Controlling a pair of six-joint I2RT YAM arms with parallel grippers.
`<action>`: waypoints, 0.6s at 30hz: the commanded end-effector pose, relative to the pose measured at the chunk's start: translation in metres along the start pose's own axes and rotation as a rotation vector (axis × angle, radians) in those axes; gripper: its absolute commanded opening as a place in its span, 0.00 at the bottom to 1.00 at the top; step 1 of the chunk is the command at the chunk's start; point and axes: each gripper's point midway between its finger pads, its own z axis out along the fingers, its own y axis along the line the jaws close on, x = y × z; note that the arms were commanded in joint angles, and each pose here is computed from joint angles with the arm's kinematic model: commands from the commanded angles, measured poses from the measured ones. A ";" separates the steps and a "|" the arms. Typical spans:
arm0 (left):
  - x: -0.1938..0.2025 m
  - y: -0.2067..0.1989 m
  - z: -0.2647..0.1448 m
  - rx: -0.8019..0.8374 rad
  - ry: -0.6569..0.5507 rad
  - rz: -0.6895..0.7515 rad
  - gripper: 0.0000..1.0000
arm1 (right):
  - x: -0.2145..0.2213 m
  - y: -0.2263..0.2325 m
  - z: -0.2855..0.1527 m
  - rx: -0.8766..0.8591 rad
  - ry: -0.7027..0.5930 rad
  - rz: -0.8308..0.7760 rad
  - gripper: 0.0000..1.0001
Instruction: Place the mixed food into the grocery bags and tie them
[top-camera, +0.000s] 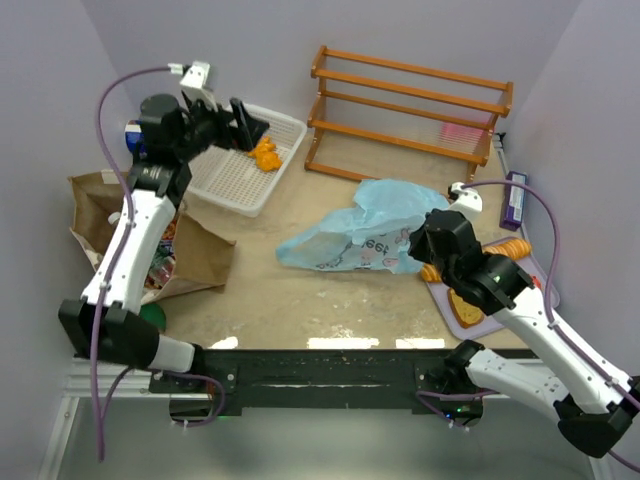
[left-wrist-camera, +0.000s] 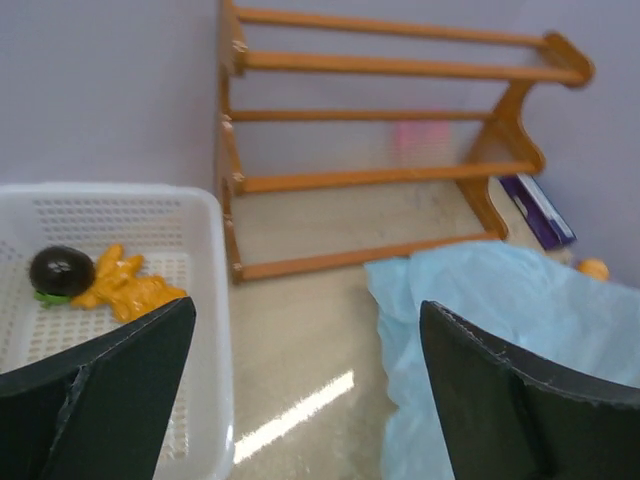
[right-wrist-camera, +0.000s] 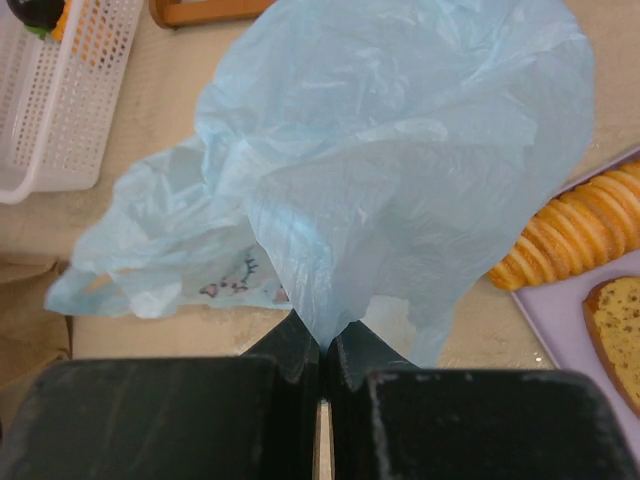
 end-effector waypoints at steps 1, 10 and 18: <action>0.017 0.065 0.043 -0.180 0.085 -0.175 1.00 | -0.028 0.000 -0.011 0.018 -0.078 0.016 0.00; 0.071 0.156 0.133 -0.403 0.076 -0.376 0.97 | -0.016 0.016 -0.002 -0.024 -0.021 0.042 0.00; 0.147 0.213 0.179 -0.548 0.127 -0.468 0.88 | -0.005 0.035 0.000 -0.105 0.040 0.082 0.00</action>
